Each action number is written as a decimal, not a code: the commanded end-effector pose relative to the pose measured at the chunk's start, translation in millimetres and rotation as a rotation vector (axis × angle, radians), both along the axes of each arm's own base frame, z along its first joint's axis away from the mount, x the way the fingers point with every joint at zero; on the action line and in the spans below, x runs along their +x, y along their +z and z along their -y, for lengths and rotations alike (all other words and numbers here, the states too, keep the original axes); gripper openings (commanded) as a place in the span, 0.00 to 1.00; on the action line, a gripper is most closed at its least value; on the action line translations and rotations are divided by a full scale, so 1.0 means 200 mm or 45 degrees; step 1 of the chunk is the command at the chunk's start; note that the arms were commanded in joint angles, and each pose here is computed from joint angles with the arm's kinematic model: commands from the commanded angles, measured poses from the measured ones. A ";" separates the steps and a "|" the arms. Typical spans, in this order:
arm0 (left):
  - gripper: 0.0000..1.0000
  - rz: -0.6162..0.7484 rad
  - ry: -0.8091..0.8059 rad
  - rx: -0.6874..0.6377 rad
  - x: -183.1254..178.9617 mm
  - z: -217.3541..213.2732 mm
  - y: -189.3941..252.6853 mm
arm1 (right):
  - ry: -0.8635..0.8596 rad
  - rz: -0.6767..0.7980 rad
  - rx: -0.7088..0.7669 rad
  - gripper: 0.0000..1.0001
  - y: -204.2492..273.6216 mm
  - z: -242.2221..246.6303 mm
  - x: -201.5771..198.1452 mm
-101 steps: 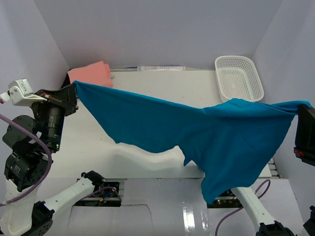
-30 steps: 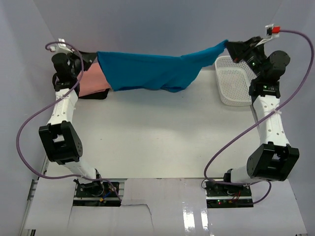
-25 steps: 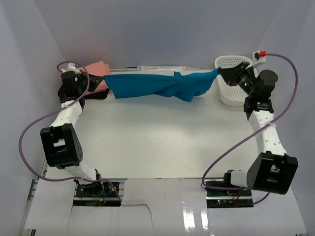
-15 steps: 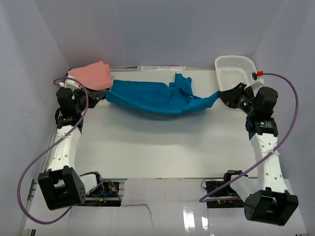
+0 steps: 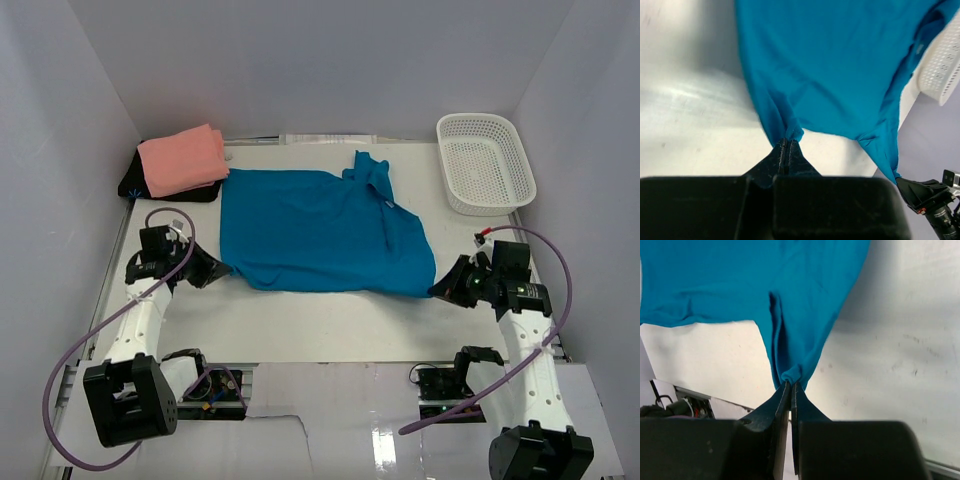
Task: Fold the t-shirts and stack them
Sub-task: Flatten out the tshirt
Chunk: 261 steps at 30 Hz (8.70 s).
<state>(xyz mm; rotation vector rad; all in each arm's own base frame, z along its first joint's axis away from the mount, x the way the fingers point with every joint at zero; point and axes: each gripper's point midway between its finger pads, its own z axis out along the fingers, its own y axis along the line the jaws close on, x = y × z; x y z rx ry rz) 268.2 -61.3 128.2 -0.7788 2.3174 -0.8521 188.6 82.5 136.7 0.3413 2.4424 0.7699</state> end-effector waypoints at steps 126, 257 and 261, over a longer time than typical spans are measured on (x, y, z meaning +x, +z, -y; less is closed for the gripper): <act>0.00 -0.275 0.490 0.258 0.14 -0.36 -0.06 | 0.181 0.359 -0.384 0.08 0.42 -0.23 0.76; 0.00 1.093 0.666 0.376 0.21 -0.40 1.86 | -0.515 1.196 -0.058 0.08 2.08 0.09 0.52; 0.00 1.087 0.764 0.367 0.02 -0.43 1.82 | -0.557 1.185 0.052 0.08 2.03 0.12 0.33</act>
